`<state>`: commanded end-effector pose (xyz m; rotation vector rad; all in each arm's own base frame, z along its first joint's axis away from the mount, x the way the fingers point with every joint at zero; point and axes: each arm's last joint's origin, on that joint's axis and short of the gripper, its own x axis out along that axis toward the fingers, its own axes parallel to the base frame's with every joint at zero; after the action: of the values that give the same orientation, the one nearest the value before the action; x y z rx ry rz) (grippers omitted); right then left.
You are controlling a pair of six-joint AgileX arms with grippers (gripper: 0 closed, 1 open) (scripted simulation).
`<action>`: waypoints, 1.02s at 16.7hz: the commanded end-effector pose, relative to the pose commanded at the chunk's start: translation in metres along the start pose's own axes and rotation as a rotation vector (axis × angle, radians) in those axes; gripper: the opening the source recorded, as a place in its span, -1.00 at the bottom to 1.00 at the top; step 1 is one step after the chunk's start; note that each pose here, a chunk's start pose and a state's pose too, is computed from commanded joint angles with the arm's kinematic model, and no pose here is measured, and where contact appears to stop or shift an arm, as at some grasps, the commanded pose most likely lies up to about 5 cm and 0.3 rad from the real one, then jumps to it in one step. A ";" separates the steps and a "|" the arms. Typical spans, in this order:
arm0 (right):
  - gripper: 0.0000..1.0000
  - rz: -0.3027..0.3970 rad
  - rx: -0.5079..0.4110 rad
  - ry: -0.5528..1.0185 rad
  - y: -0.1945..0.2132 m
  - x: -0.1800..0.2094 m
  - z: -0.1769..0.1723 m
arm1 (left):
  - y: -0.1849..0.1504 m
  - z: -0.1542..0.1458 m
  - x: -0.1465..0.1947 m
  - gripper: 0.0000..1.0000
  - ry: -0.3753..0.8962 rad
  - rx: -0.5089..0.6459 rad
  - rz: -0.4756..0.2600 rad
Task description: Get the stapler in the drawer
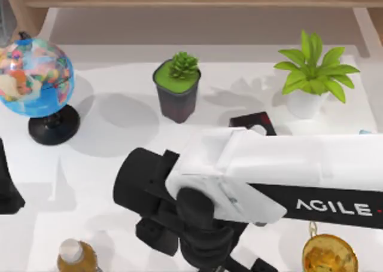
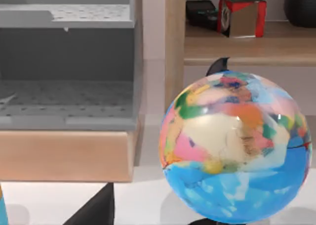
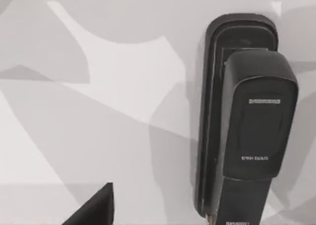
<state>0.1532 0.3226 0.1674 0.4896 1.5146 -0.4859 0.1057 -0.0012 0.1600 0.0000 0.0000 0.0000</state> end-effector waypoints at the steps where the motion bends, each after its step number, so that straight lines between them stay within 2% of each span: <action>1: 1.00 0.000 0.000 0.000 0.000 0.000 0.000 | 0.000 0.000 0.000 1.00 0.000 0.000 0.000; 9: 1.00 -0.002 0.000 -0.001 -0.014 -0.001 -0.005 | 0.000 0.000 0.000 1.00 0.000 0.000 0.000; 17: 1.00 -0.003 0.000 0.000 -0.002 0.047 -0.001 | 0.000 0.000 0.000 1.00 0.000 0.000 0.000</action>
<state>0.1514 0.3212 0.1203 0.4874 1.5151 -0.4889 0.1057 -0.0012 0.1600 0.0000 0.0000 0.0000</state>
